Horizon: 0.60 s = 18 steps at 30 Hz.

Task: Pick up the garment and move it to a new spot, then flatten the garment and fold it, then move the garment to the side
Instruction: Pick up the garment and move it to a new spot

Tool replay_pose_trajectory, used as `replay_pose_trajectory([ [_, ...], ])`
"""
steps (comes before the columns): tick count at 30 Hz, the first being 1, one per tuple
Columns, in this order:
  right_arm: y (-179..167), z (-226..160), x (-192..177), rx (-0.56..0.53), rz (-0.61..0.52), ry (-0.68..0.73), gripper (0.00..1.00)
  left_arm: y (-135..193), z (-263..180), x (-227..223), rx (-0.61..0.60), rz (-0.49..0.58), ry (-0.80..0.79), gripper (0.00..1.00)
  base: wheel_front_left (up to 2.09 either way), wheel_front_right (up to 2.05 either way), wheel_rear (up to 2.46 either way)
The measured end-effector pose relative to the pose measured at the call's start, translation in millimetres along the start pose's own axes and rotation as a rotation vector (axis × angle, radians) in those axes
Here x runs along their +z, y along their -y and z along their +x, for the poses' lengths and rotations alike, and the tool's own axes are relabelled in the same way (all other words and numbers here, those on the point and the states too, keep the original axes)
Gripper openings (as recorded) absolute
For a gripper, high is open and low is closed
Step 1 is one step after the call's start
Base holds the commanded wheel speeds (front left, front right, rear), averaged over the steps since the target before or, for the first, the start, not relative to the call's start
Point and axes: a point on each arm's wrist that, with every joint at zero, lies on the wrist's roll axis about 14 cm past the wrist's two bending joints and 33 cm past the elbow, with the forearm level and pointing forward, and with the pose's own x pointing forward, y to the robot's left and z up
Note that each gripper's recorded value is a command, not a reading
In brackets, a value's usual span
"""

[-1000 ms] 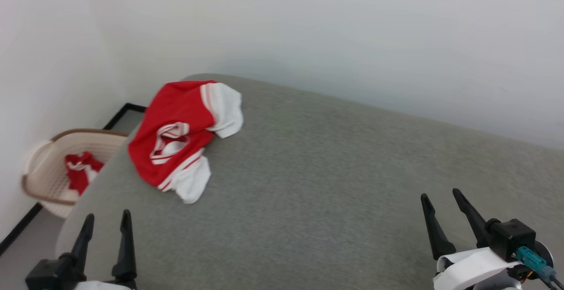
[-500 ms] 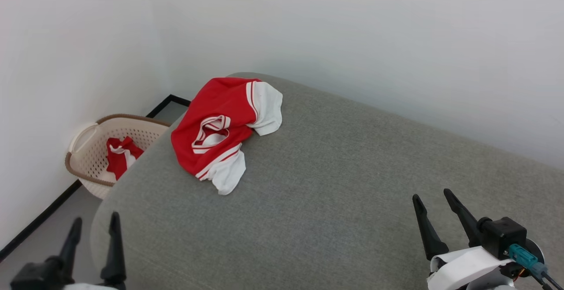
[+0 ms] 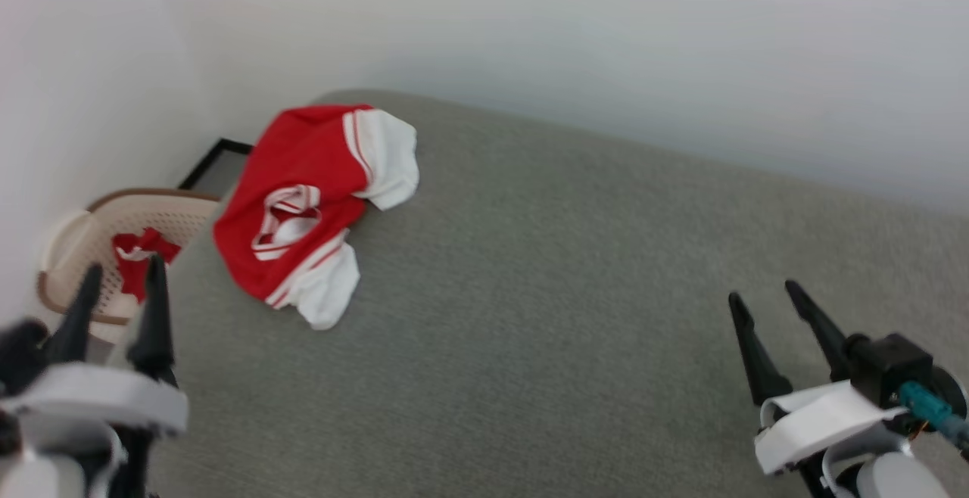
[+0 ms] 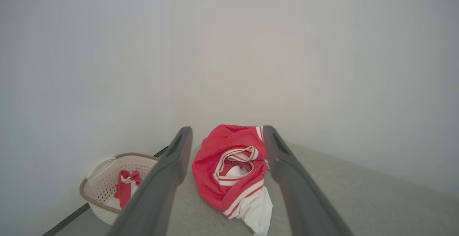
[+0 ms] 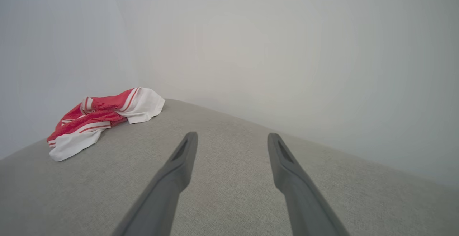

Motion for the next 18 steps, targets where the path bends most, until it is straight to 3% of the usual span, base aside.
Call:
replay_pose_trajectory([
  [8, 36.3, 7.3, -16.2, -0.072, 0.003, -0.026, 1.00, 20.9, 81.3, -9.3, -0.067, -0.028, -0.118, 1.00, 0.00, 0.00, 0.00],
  [18, 77.5, 12.1, -58.7, -0.149, 0.007, -0.109, 1.00, 29.5, 152.7, -96.1, -0.066, 0.020, -0.476, 1.00, 0.00, 0.00, 0.00],
])
